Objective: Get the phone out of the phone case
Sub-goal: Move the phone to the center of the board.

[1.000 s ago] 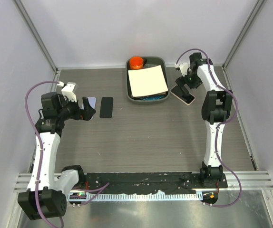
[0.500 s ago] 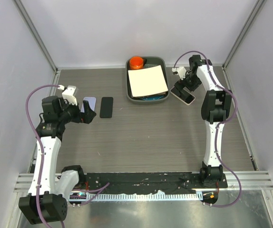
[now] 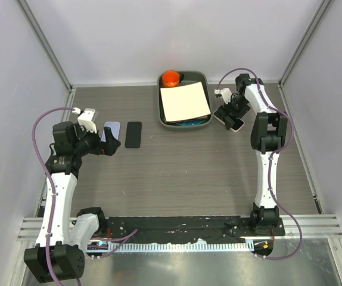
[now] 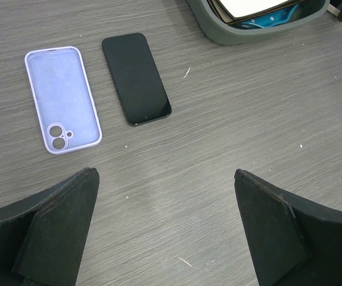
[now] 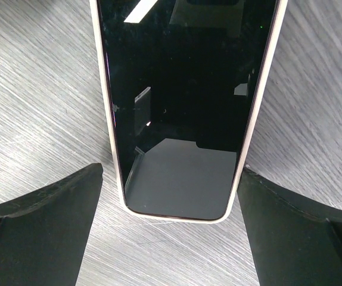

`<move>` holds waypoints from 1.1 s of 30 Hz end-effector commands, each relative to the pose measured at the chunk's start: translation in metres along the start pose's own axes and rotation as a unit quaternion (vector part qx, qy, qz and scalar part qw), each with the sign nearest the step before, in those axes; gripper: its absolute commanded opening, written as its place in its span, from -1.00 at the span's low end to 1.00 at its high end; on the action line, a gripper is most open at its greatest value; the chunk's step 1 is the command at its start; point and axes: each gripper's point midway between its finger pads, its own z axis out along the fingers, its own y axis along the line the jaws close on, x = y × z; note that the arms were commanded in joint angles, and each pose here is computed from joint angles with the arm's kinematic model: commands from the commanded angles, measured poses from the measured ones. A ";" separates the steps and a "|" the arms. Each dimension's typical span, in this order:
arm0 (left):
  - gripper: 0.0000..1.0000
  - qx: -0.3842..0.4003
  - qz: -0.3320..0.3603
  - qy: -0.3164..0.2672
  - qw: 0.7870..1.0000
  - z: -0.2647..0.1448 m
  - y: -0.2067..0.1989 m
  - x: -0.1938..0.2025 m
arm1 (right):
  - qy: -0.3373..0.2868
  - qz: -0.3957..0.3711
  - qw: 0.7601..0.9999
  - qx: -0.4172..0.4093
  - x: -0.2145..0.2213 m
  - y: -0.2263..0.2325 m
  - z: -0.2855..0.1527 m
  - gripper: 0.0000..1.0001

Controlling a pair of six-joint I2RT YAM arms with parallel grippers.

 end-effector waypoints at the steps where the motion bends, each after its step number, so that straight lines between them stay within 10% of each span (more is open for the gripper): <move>1: 1.00 0.002 0.013 -0.029 0.999 -0.002 -0.001 -0.012 | -0.019 -0.004 1.000 -0.019 -0.009 0.010 -0.004 0.97; 7: 1.00 0.004 0.012 -0.029 0.999 -0.002 -0.001 -0.012 | 0.005 0.027 0.999 -0.034 0.004 0.017 0.014 0.34; 13: 0.99 0.007 0.001 -0.030 1.000 -0.003 -0.003 -0.013 | 0.050 0.037 0.998 -0.001 0.029 0.018 0.029 0.23; 20: 1.00 0.036 -0.004 -0.025 0.999 -0.001 -0.012 -0.010 | 0.056 0.020 0.998 -0.008 0.046 0.042 0.020 -0.79; 33: 1.00 0.124 -0.014 0.013 0.992 0.016 -0.042 0.005 | 0.057 -0.036 0.996 -0.054 0.113 0.134 -0.005 -0.89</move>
